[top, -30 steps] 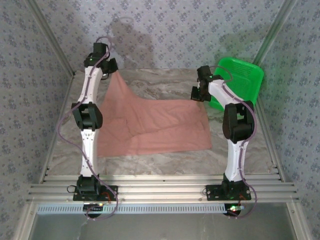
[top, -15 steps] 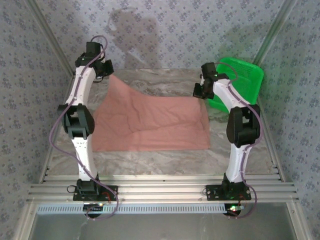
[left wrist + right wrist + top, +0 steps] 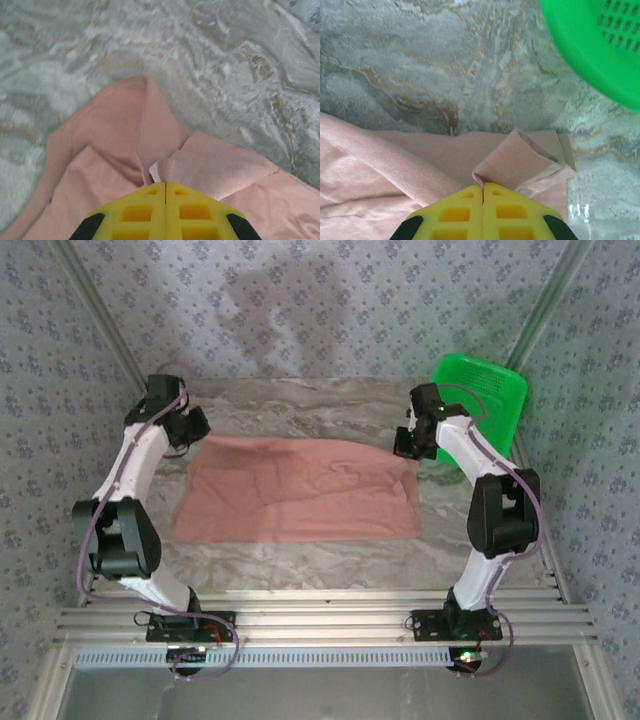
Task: Fold and stack the t-shirts
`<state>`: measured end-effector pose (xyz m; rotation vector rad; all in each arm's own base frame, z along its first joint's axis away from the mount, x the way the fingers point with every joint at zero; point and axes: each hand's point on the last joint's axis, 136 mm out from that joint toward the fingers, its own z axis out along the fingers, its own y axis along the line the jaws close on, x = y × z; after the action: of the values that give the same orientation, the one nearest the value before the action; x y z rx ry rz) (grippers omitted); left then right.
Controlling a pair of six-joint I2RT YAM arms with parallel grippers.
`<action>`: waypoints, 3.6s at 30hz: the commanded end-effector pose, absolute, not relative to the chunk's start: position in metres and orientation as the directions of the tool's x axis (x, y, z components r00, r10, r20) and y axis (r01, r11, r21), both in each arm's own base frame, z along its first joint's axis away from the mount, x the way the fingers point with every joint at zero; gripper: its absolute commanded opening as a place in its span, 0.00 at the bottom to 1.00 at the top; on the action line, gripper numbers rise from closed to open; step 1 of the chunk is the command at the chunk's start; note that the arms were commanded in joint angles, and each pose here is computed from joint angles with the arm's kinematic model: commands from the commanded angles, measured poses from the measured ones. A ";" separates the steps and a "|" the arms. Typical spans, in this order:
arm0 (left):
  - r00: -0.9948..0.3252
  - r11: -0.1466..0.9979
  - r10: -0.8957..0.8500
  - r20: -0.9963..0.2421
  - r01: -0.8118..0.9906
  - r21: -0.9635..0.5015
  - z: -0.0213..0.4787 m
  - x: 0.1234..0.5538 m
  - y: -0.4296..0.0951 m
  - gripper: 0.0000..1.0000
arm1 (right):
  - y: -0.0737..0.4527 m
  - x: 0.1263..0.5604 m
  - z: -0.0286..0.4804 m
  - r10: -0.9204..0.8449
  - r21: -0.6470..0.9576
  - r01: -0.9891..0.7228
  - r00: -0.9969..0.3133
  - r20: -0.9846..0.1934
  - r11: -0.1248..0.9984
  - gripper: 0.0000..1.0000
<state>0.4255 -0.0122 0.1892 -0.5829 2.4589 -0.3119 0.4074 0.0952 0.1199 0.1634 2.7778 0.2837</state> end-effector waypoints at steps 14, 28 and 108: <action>-0.597 0.686 -0.725 -0.345 -0.669 -0.285 0.129 0.307 0.031 0.00 | 0.090 0.343 0.099 0.126 0.181 0.083 -0.962 -0.241 0.980 0.00; -0.583 0.648 -0.757 -0.294 -0.728 -0.224 0.098 0.276 0.035 0.00 | 0.086 0.318 0.070 0.096 0.112 0.076 -0.979 -0.180 0.991 0.00; -1.000 0.987 0.019 -0.013 0.021 -0.158 0.043 0.340 -0.085 0.44 | 0.192 0.334 0.189 -0.102 0.430 -0.395 -0.821 -0.561 0.812 1.00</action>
<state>0.3522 -0.0867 0.0456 -0.0173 3.0852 -0.2635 0.3259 0.1900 0.1765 -0.3465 2.5093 0.7306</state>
